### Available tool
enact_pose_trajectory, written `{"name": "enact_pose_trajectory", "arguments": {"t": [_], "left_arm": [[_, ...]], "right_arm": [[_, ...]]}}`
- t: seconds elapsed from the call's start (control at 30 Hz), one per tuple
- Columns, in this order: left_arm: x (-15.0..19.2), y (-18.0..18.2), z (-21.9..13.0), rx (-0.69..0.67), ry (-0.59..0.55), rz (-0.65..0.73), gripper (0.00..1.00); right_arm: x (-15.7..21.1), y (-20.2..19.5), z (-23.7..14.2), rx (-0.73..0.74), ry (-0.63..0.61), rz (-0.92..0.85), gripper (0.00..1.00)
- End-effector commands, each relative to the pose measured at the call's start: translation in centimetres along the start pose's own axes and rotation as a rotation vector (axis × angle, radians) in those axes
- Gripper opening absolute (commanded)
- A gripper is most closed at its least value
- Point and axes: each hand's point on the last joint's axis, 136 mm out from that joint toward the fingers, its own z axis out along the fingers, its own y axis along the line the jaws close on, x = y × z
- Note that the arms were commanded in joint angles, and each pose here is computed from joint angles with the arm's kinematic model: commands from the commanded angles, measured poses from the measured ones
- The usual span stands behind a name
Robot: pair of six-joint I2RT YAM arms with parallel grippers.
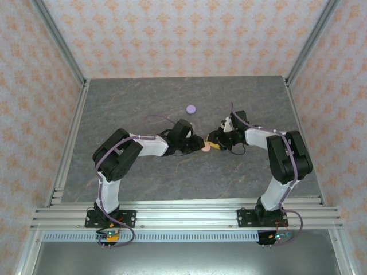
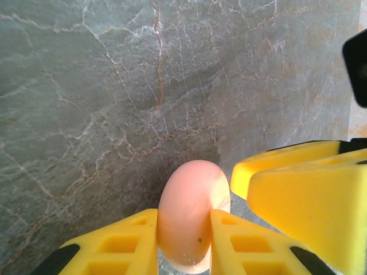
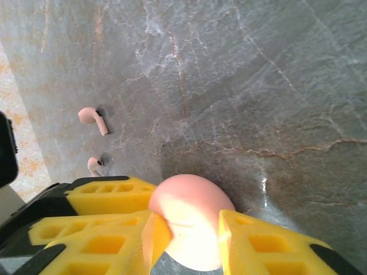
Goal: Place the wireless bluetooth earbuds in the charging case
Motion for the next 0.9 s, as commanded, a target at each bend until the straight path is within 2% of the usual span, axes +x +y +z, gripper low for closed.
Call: {"name": "enact_pose_trajectory", "arguments": {"t": [0.0, 0.33, 0.37, 0.6, 0.87], "left_arm": [[-0.8, -2.3, -1.1, 0.035, -0.028, 0.044, 0.25], [-0.8, -2.0, -1.4, 0.005, -0.030, 0.065, 0.25], [-1.1, -2.9, -2.2, 0.024, -0.043, 0.072, 0.25], [-1.0, -3.3, -2.2, 0.046, -0.037, 0.079, 0.25], [-0.5, -3.4, -1.7, 0.039, -0.022, 0.090, 0.26]], "right_arm": [[0.3, -0.4, -0.5, 0.030, 0.008, -0.010, 0.32], [0.4, -3.1, -0.6, 0.164, -0.018, 0.037, 0.24], [0.5, -3.3, -0.6, 0.172, -0.015, 0.043, 0.23], [1.6, -3.4, 0.2, 0.138, 0.059, 0.060, 0.19], [2.3, -3.5, 1.3, 0.130, 0.097, 0.063, 0.19]]}}
